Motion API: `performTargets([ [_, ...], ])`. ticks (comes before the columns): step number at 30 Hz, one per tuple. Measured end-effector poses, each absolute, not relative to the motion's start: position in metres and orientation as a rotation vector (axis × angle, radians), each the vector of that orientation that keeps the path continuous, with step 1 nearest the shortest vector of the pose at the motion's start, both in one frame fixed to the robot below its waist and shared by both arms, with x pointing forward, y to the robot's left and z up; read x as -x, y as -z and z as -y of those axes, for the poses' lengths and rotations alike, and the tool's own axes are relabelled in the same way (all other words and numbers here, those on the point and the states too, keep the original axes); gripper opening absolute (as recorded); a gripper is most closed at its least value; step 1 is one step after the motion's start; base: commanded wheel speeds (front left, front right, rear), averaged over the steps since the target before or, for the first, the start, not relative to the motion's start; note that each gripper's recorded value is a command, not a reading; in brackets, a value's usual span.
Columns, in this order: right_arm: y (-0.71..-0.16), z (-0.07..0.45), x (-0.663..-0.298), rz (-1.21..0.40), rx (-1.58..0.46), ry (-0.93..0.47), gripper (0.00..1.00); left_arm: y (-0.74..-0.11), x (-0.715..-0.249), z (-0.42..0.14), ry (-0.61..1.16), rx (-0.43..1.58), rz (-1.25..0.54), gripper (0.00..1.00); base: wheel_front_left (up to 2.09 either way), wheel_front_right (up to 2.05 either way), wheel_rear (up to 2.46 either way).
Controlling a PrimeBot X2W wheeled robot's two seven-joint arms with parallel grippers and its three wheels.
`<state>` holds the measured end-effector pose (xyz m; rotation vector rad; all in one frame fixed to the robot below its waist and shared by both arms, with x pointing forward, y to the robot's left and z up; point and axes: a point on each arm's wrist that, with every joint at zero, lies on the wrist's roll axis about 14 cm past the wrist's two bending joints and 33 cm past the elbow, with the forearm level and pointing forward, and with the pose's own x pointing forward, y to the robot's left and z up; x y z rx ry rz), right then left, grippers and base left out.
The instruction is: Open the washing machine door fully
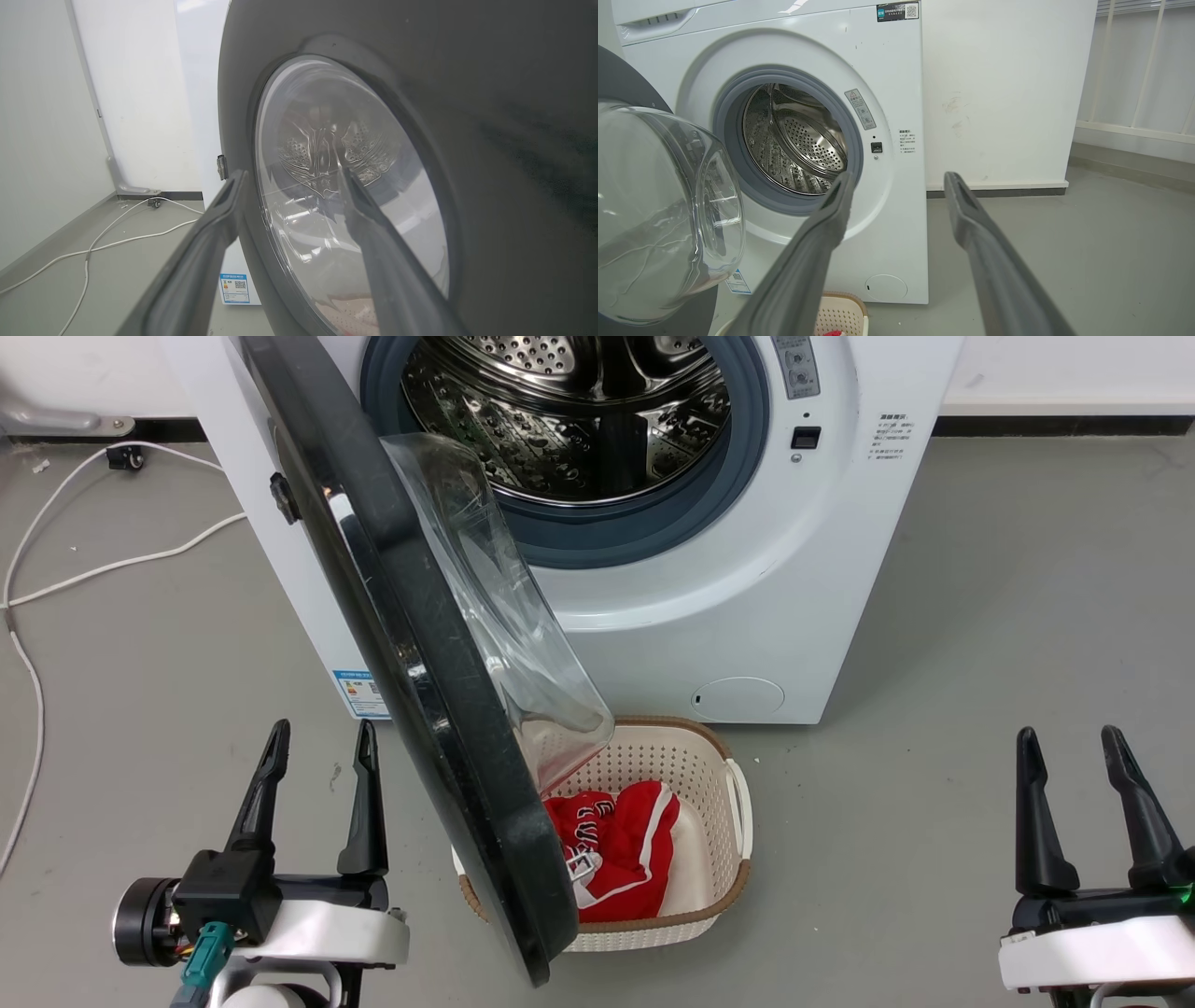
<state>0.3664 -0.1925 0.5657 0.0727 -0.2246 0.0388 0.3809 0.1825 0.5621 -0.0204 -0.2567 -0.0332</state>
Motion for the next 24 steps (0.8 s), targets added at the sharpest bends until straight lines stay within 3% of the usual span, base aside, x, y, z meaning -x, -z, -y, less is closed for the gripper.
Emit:
performTargets([
  [12, -0.561, 0.191, -0.368, 0.208, -0.066, -0.042, 1.00, -0.562, -0.382, -0.182, 0.038, 0.016, 0.256, 0.98, 0.00, 0.00, 0.00],
  [13, -0.561, 0.191, -0.368, 0.208, -0.064, -0.043, 1.00, -0.562, -0.382, -0.181, 0.041, 0.016, 0.257, 0.38, 0.00, 0.00, 0.00],
  [14, -0.561, 0.190, -0.368, 0.207, -0.063, -0.045, 1.00, -0.562, -0.382, -0.180, 0.045, 0.018, 0.257, 0.00, 0.00, 0.00, 0.00],
  [24, -0.559, 0.187, -0.369, 0.198, -0.064, -0.056, 1.00, -0.574, -0.382, -0.184, 0.030, 0.023, 0.295, 0.00, 0.00, 0.00, 0.00],
])
